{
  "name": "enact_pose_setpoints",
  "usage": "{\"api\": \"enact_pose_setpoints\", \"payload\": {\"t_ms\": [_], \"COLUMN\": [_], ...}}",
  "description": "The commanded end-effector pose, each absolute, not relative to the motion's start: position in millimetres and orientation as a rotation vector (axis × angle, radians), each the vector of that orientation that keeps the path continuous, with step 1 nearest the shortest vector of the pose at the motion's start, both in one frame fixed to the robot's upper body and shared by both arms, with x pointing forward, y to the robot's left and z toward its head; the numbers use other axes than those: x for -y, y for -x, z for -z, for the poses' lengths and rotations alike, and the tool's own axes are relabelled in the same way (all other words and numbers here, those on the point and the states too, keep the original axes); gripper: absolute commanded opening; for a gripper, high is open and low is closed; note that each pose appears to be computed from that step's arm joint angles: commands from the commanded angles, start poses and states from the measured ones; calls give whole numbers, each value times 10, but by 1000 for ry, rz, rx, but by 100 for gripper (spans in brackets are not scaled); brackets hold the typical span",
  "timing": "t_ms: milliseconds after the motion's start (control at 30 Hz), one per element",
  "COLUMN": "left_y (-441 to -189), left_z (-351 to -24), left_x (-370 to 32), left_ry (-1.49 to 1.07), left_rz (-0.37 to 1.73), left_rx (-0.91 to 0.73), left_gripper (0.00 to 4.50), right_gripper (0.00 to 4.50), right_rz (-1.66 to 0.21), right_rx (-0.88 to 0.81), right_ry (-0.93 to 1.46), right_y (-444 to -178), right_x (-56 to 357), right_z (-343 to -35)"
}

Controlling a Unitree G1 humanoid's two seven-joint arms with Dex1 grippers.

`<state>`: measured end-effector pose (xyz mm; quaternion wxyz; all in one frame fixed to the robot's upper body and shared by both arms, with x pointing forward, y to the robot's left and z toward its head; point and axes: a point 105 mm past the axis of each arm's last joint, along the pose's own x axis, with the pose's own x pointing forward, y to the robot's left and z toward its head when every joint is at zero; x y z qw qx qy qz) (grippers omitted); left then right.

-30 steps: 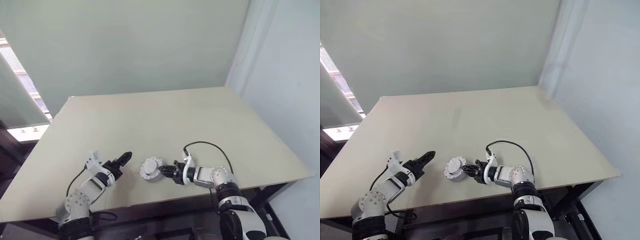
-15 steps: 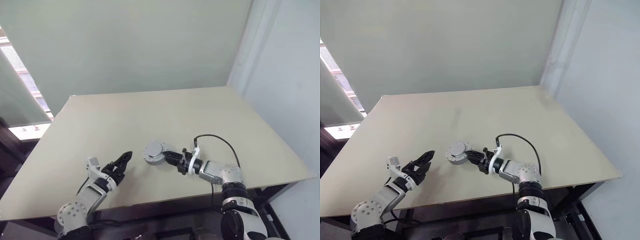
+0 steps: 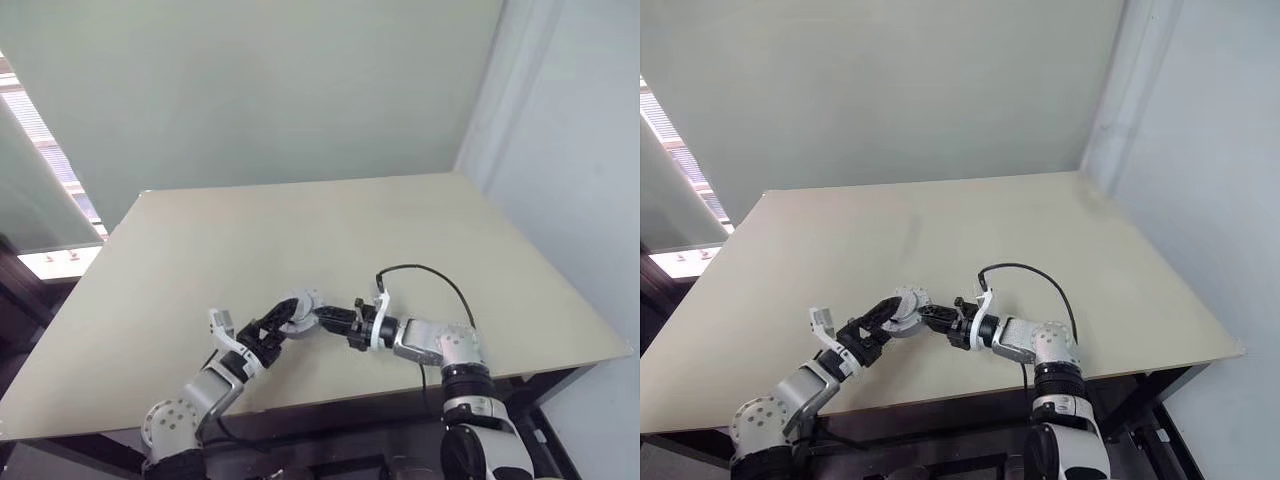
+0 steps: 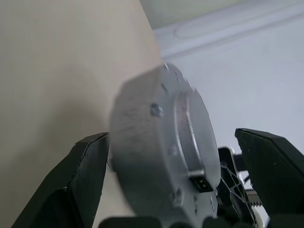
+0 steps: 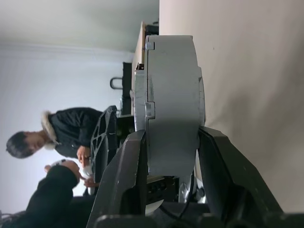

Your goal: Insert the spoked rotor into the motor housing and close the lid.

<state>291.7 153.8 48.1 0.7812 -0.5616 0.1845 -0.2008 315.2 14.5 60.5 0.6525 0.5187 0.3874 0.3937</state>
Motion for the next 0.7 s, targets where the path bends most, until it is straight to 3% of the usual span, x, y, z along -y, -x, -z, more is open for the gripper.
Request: {"api": "enact_pose_setpoints", "payload": {"t_ms": [33,167,200,433,700], "left_y": [-2974,-2988,-2992,-2978,-2982], "left_z": [-619,-609,-605,-584,-599], "left_x": [-1494,-1518,-1529,-1536,-1529], "left_ry": [1219,1231,1236,1259,1271], "left_rz": [483,469,462,453,454], "left_rx": [-353,-344,-341,-346,-330], "left_gripper": [450,450,432,235,227], "right_gripper": [125,125,125,125,125], "right_rz": [-1056,-1058,-1057,-1053,-1074], "right_rx": [-802,-805,-806,-805,-733], "right_ry": [-1274,-1273,-1273,-1285,-1264], "right_y": [-3055,-3044,-3043,-3043,-3064], "right_x": [-460,-460,-459,-454,-455], "right_z": [-964,-967,-967,-974,-1048]}}
